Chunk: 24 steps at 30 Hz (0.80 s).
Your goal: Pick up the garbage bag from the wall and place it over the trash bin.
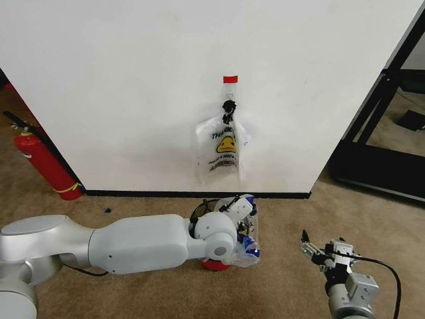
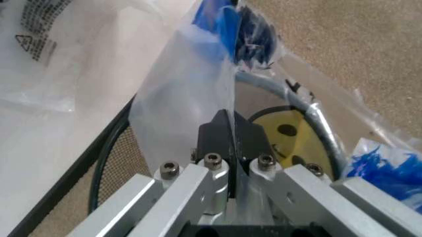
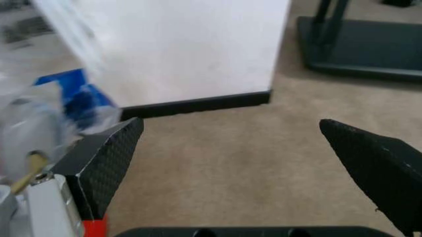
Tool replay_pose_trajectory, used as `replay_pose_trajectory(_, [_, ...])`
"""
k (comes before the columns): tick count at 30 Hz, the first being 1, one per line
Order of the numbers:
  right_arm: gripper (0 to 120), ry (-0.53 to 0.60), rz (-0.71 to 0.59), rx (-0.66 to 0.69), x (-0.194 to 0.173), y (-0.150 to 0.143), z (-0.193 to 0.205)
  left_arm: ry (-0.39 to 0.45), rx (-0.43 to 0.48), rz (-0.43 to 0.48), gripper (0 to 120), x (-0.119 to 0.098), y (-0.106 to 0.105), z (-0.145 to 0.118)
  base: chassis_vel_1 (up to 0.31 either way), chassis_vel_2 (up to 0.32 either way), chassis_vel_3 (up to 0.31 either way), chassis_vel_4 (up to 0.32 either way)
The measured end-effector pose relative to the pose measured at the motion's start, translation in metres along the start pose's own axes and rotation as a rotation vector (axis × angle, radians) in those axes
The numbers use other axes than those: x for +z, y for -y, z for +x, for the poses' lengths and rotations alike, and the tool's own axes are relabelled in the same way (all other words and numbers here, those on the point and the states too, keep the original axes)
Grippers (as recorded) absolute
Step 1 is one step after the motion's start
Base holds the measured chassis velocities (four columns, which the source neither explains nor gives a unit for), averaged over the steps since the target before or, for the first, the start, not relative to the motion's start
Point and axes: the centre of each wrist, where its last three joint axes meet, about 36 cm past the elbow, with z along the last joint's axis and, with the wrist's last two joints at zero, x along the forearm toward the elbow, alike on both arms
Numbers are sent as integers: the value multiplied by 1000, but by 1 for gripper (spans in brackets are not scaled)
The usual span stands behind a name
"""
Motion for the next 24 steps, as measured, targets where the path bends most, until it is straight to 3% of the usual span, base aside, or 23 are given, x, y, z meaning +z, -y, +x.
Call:
replay_pose_trajectory(5, [100, -26, -39, -64, 3, 2, -9, 12, 14, -4, 0, -10, 8, -4, 0, 0, 0, 0])
replay_pose_trajectory(11, [100, -39, -72, -140, -2, 1, -50, 24, 20, -14, 0, -19, 14, -8, 0, 0, 0, 0])
replay_pose_trajectory(15, [100, -46, -70, -252, -11, -4, -81, 22, 4, -4, 0, -21, 8, -11, 0, 0, 0, 0])
replay_pose_trajectory(24, [100, -124, -63, -402, -12, -28, -103, 5, -6, 25, 0, -10, -1, -10, 0, 0, 0, 0])
